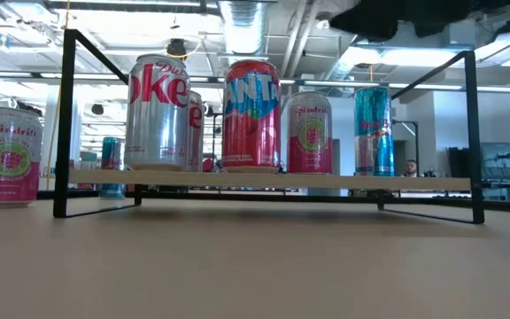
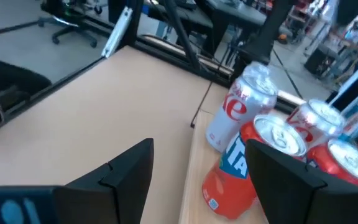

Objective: Place canned beverage on shelf
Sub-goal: Put the orange soda can on the shelf aligned with the other pink soda can

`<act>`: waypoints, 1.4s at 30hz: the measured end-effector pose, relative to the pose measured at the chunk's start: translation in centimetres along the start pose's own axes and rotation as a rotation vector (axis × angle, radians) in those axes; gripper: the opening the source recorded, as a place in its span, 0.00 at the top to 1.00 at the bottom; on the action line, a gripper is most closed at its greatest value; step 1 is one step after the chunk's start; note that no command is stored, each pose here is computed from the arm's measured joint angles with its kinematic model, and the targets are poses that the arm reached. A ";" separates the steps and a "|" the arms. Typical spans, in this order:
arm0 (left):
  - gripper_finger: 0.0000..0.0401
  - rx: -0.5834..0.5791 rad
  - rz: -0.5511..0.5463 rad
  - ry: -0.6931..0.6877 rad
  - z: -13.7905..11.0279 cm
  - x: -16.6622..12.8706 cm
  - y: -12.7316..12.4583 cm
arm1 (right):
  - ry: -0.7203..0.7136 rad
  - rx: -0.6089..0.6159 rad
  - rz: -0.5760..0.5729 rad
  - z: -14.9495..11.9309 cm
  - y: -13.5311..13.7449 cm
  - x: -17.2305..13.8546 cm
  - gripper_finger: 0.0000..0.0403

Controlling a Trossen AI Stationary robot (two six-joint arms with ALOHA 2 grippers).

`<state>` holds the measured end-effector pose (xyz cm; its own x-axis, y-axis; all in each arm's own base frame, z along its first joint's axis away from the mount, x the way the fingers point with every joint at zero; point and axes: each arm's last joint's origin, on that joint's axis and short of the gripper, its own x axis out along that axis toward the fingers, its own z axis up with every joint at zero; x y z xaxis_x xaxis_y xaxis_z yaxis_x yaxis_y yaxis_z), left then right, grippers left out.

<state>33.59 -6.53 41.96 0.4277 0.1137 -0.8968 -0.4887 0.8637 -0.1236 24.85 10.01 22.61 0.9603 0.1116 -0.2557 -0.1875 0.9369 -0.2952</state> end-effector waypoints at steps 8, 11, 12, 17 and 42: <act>0.10 0.406 0.011 -0.185 -4.1 -5.7 -1.2 | 0.032 0.087 -0.041 -0.8 -0.3 3.1 0.50; 0.10 0.473 0.071 -0.246 -4.8 -6.3 -1.6 | 0.048 0.084 -0.039 -0.3 -0.1 4.1 0.65; 0.10 0.473 0.094 -0.266 -4.9 -6.3 -1.8 | 0.074 0.077 -0.035 -0.2 -0.1 4.4 0.71; 0.10 0.539 0.185 -0.303 -4.6 -6.0 -1.8 | 0.168 0.096 -0.084 0.4 -0.2 4.8 0.96; 0.10 0.247 0.276 -0.556 -13.5 -6.8 9.4 | 0.264 0.204 -0.259 -1.7 -1.7 6.3 0.96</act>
<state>15.82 -5.82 41.21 0.6727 0.5259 -0.5205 -0.4762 0.8461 0.2395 30.91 8.53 19.90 0.8794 -0.2005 -0.4318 0.1236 0.9720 -0.1997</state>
